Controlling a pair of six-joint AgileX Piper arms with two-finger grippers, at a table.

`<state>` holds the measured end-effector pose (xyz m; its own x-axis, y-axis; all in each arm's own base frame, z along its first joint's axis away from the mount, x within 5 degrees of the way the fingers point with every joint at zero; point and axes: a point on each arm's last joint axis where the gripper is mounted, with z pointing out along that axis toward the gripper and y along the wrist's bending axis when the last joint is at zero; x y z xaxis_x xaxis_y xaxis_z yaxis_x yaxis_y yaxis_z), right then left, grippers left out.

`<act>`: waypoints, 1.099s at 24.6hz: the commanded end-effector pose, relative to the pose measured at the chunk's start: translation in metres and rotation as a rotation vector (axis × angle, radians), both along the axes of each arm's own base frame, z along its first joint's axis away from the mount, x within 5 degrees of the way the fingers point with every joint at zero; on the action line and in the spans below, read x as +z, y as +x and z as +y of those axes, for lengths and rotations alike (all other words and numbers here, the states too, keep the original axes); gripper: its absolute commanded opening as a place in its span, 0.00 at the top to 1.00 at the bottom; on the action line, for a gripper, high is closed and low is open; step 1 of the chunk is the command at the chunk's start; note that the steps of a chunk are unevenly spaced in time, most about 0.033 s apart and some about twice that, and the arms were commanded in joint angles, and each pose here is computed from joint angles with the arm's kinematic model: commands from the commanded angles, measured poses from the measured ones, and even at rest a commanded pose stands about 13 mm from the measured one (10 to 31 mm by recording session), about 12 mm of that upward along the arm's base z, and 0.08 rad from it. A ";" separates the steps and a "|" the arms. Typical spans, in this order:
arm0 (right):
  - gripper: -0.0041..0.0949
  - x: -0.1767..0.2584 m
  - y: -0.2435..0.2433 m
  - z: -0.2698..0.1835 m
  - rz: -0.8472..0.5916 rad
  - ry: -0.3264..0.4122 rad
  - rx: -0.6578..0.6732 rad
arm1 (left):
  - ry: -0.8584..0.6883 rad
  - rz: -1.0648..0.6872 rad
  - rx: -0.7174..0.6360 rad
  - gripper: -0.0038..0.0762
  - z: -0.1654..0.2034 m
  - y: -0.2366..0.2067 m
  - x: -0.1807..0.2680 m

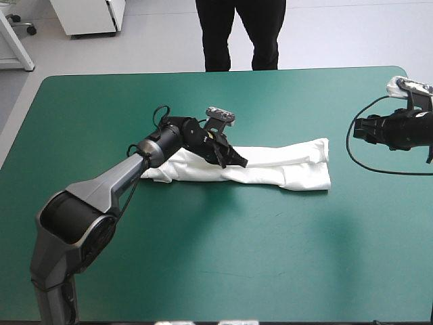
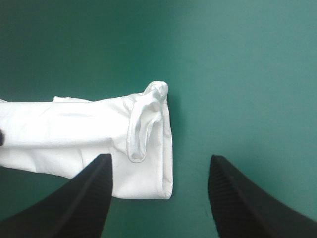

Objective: Fold the cloth

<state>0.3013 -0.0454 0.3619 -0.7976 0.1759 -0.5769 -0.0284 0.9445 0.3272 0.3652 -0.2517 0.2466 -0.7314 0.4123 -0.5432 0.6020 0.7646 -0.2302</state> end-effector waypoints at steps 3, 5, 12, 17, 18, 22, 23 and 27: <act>0.41 0.009 0.006 0.001 -0.060 0.037 0.012 | -0.041 -0.005 0.001 0.96 -0.014 0.012 0.002; 0.41 -0.003 0.015 0.002 -0.031 0.081 0.054 | -0.030 0.012 0.002 0.96 -0.015 0.015 -0.008; 0.33 -0.055 0.047 0.020 0.138 0.146 0.161 | -0.022 0.038 -0.015 0.96 -0.016 0.013 -0.005; 0.32 -0.081 0.062 0.031 0.194 0.148 0.197 | -0.026 0.033 -0.020 0.96 -0.016 0.013 -0.001; 0.32 -0.087 0.064 0.030 0.205 0.154 0.194 | -0.027 0.031 -0.020 0.96 -0.016 0.013 0.000; 0.32 -0.107 0.074 0.031 0.240 0.190 0.204 | -0.021 0.029 -0.023 0.96 -0.016 0.013 0.001; 0.32 -0.112 0.076 0.031 0.251 0.196 0.204 | -0.020 0.030 -0.023 0.96 -0.016 0.013 0.001; 0.32 -0.133 0.082 0.033 0.303 0.211 0.213 | -0.022 0.029 -0.025 0.96 -0.016 0.013 0.002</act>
<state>0.3797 -0.0170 0.2141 -0.9702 0.0774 -0.2294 -0.0529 0.8568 0.5129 0.3825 -0.2664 0.2145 -0.7615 0.4510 -0.4656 0.6022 0.7579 -0.2508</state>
